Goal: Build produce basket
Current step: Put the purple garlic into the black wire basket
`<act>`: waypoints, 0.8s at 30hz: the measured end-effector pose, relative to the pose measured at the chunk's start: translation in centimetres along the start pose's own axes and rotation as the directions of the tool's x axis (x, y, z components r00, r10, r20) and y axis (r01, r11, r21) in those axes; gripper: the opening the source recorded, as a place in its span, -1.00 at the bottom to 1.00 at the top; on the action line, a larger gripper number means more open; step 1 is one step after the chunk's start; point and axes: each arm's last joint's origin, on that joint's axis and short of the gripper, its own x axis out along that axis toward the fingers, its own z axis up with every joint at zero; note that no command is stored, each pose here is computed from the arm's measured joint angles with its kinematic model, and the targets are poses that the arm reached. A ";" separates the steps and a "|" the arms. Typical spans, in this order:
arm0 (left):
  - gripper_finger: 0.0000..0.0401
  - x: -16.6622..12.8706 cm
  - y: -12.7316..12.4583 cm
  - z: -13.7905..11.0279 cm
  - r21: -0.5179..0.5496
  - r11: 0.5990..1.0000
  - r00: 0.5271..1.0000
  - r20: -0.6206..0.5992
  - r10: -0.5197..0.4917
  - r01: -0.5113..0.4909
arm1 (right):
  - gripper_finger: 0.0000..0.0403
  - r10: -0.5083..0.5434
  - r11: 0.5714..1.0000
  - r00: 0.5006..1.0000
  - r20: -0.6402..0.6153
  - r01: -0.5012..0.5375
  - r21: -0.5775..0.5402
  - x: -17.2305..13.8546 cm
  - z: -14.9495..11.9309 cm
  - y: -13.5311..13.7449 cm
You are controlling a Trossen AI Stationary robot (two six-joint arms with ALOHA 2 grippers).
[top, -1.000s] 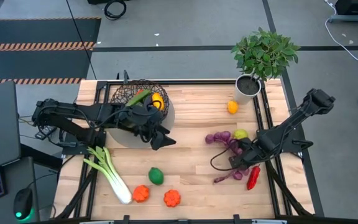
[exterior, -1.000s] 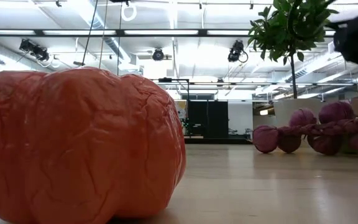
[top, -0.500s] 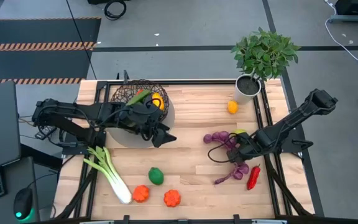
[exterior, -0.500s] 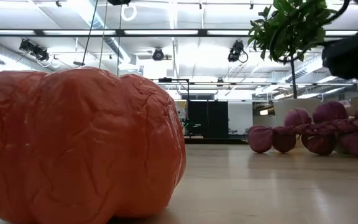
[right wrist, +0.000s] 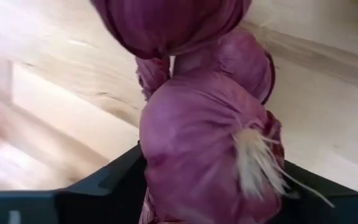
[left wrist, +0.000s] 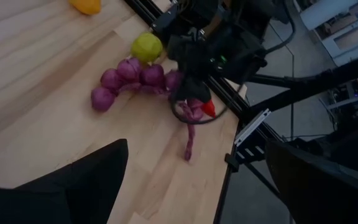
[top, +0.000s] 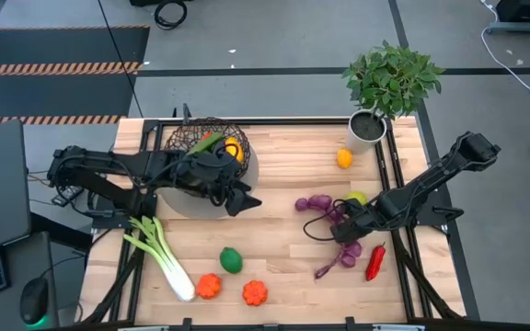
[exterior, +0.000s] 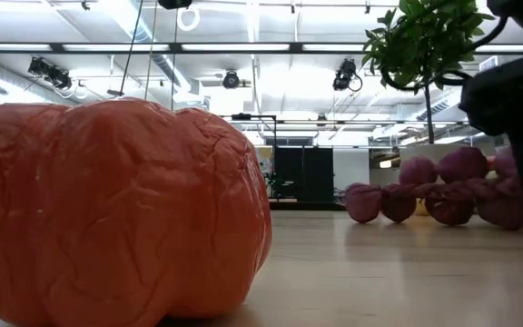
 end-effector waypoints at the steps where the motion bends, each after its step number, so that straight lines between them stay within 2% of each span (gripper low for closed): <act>1: 0.92 0.0 0.1 0.1 -0.001 1.000 1.000 0.002 0.002 -0.002 | 0.19 0.012 1.000 1.000 0.002 -0.012 -0.011 0.0 0.0 0.1; 7: 0.92 0.0 0.2 0.3 -0.005 1.000 1.000 0.009 0.008 -0.008 | -0.01 0.036 0.999 0.999 0.013 -0.036 -0.024 0.0 0.3 0.4; 11: 0.92 0.0 0.2 0.3 -0.004 1.000 1.000 0.009 0.008 -0.008 | -0.13 0.080 0.994 0.996 0.045 -0.077 -0.076 -0.4 0.6 1.1; 18: 0.92 0.0 0.3 0.4 0.022 1.000 1.000 0.013 0.012 -0.012 | -0.17 0.251 0.948 0.957 0.143 -0.213 -0.238 -4.2 2.0 5.5; 24: 0.92 -0.5 1.2 1.5 0.003 0.999 0.998 0.048 0.035 -0.035 | -0.17 0.346 0.905 0.911 0.224 -0.260 -0.337 -7.4 5.0 8.0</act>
